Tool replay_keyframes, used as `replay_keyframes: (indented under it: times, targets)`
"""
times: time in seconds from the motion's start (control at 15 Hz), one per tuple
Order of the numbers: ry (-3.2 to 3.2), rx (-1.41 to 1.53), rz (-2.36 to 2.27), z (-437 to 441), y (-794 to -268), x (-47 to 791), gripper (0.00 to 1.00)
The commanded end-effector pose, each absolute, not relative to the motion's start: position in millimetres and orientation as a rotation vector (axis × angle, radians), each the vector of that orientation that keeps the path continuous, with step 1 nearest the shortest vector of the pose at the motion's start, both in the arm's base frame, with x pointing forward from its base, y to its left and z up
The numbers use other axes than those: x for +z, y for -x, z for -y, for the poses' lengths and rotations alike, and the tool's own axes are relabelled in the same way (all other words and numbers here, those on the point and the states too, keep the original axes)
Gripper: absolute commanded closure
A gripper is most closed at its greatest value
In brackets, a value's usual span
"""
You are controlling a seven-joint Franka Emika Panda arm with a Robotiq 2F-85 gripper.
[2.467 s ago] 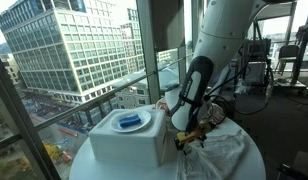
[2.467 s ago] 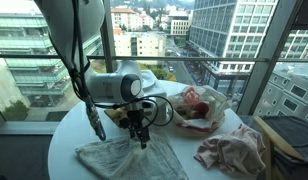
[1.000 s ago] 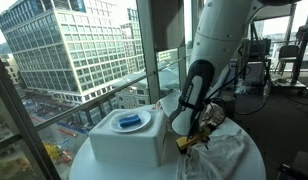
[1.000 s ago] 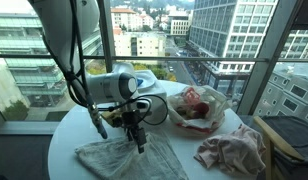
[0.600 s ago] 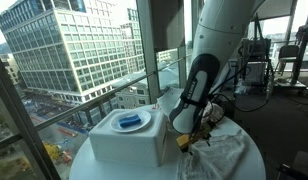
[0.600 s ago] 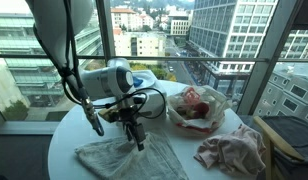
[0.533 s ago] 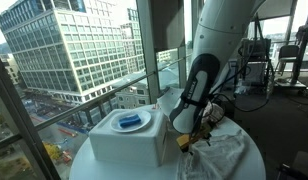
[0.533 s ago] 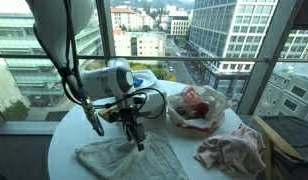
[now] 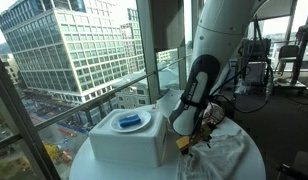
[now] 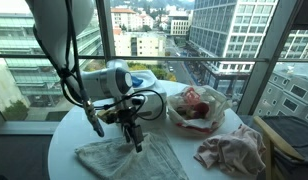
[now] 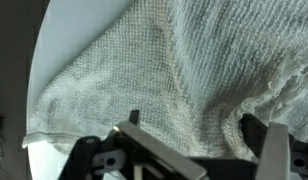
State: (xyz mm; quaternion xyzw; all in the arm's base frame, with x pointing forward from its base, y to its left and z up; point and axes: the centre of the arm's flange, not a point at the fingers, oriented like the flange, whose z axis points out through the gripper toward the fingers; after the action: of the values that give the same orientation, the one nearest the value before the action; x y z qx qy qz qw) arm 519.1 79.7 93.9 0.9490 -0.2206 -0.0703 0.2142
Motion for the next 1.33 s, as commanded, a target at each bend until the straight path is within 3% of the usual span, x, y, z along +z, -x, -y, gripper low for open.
replay_keyframes:
  times: [0.0, 0.27, 0.33, 0.8, 0.93, 1.0, 1.27]
  targets:
    - [-2.636, -0.157, 0.598, -94, -517, 100, 0.0]
    - [-2.643, -0.168, 0.594, -100, -518, 94, 0.01]
    - [-2.645, -0.17, 0.592, -102, -518, 94, 0.18]
    - [-2.637, -0.123, 0.558, -111, -518, 98, 0.7]
    - [-2.635, -0.087, 0.567, -114, -520, 100, 0.32]
    - [-2.631, -0.071, 0.572, -115, -523, 101, 0.31]
    - [-2.627, -0.04, 0.606, -118, -532, 100, 0.01]
